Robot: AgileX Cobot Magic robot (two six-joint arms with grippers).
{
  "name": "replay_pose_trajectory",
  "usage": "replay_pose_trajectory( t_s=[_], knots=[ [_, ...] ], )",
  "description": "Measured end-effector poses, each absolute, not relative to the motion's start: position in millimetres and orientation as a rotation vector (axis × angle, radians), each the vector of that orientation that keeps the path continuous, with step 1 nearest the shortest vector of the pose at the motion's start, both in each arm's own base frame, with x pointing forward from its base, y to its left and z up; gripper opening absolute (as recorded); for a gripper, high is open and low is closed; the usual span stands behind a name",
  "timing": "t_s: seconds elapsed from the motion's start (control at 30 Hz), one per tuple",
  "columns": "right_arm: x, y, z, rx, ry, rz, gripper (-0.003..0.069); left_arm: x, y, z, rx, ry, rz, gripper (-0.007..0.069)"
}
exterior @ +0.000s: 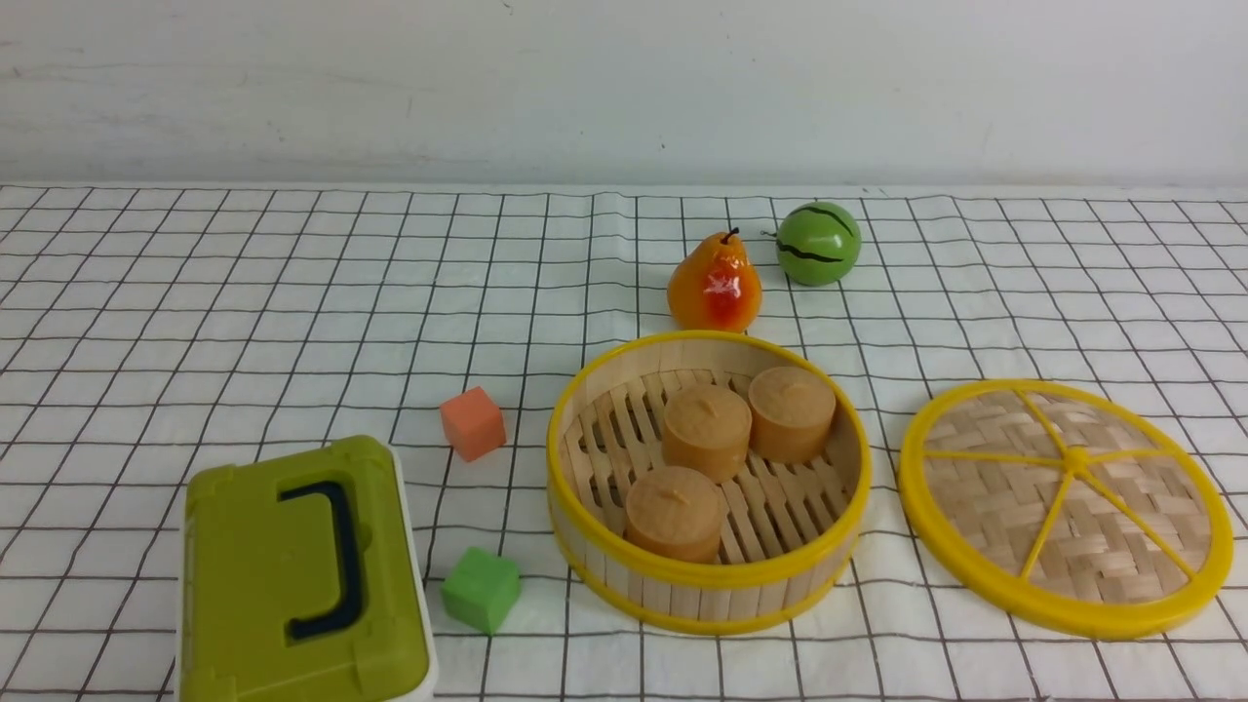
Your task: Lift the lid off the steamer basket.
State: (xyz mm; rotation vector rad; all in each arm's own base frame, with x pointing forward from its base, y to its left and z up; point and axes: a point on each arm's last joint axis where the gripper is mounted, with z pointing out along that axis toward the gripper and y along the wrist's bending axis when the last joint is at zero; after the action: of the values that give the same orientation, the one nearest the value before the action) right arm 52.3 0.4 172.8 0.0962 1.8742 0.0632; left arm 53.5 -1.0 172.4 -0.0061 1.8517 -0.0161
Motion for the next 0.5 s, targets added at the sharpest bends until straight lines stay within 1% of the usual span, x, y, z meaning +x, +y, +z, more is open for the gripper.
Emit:
replay_pose_trajectory(
  t_s=[0.5],
  knots=[
    [52.3,0.4,172.8,0.096,1.874,0.063,0.0010,53.5,-1.0,172.4,-0.006,1.852,-0.016,0.0239]
  ],
)
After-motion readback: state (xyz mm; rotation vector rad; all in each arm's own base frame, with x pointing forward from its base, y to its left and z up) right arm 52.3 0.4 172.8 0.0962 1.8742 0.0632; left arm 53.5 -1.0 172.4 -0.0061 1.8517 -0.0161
